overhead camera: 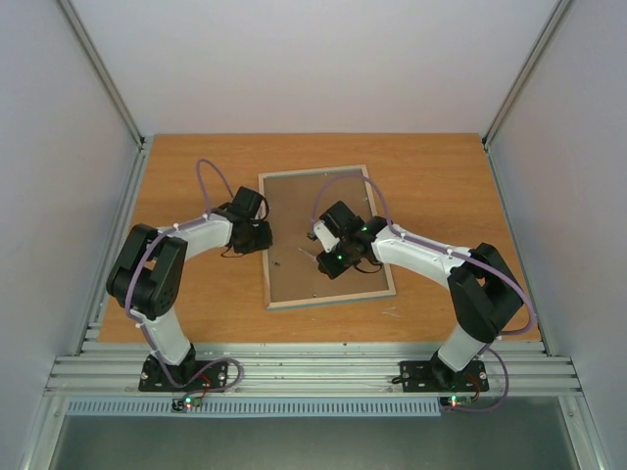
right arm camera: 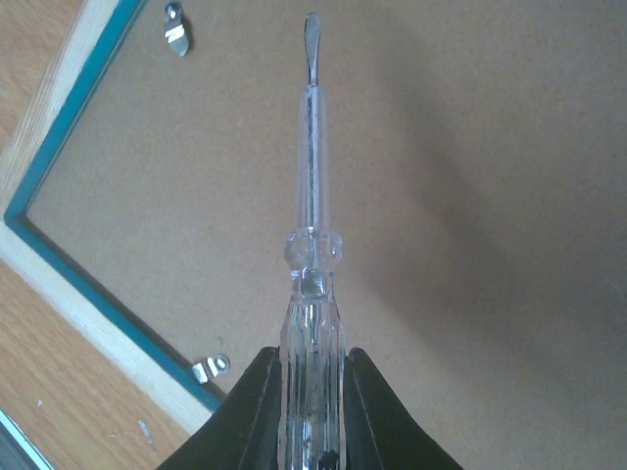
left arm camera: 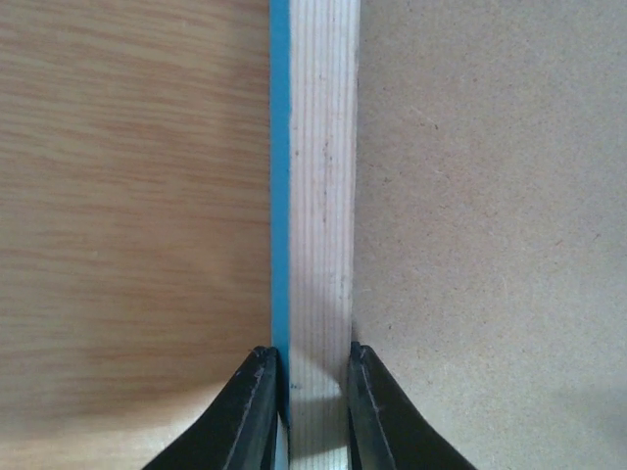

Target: Take the photo out of the frame

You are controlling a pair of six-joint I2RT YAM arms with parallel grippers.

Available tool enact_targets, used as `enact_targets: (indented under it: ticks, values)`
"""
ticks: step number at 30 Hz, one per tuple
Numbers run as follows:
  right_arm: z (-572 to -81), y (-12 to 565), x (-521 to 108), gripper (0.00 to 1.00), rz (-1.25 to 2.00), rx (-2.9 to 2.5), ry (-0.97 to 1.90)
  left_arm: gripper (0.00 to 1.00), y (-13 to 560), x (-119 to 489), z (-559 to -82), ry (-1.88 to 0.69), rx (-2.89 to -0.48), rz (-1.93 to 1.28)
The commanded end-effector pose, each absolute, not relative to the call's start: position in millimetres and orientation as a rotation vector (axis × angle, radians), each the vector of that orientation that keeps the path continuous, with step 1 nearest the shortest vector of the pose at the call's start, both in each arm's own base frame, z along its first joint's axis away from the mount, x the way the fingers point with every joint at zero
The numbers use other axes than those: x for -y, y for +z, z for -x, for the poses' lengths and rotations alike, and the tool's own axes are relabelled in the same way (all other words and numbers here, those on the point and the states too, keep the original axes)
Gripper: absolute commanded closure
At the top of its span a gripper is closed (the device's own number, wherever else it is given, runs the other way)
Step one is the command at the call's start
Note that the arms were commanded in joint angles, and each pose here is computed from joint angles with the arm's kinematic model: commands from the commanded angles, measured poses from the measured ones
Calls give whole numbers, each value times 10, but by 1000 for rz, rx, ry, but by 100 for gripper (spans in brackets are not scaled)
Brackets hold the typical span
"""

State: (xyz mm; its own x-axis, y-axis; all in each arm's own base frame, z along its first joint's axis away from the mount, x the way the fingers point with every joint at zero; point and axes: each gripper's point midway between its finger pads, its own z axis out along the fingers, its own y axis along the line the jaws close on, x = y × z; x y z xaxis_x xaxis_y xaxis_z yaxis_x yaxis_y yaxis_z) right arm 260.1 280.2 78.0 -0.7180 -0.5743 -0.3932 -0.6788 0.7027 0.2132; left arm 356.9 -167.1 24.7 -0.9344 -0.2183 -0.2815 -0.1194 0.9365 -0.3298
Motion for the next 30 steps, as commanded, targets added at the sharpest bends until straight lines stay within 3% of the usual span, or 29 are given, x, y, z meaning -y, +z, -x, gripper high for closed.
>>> enact_targets:
  ticks: [1, 30]
  values:
    - [-2735, 934, -2837, 99, 929, -2571, 513, 86, 286, 1751, -3345, -464, -2810, 187]
    - [-3533, 624, -3305, 99, 871, -2677, 497, 88, 365, 2037, -2833, -665, -2833, 86]
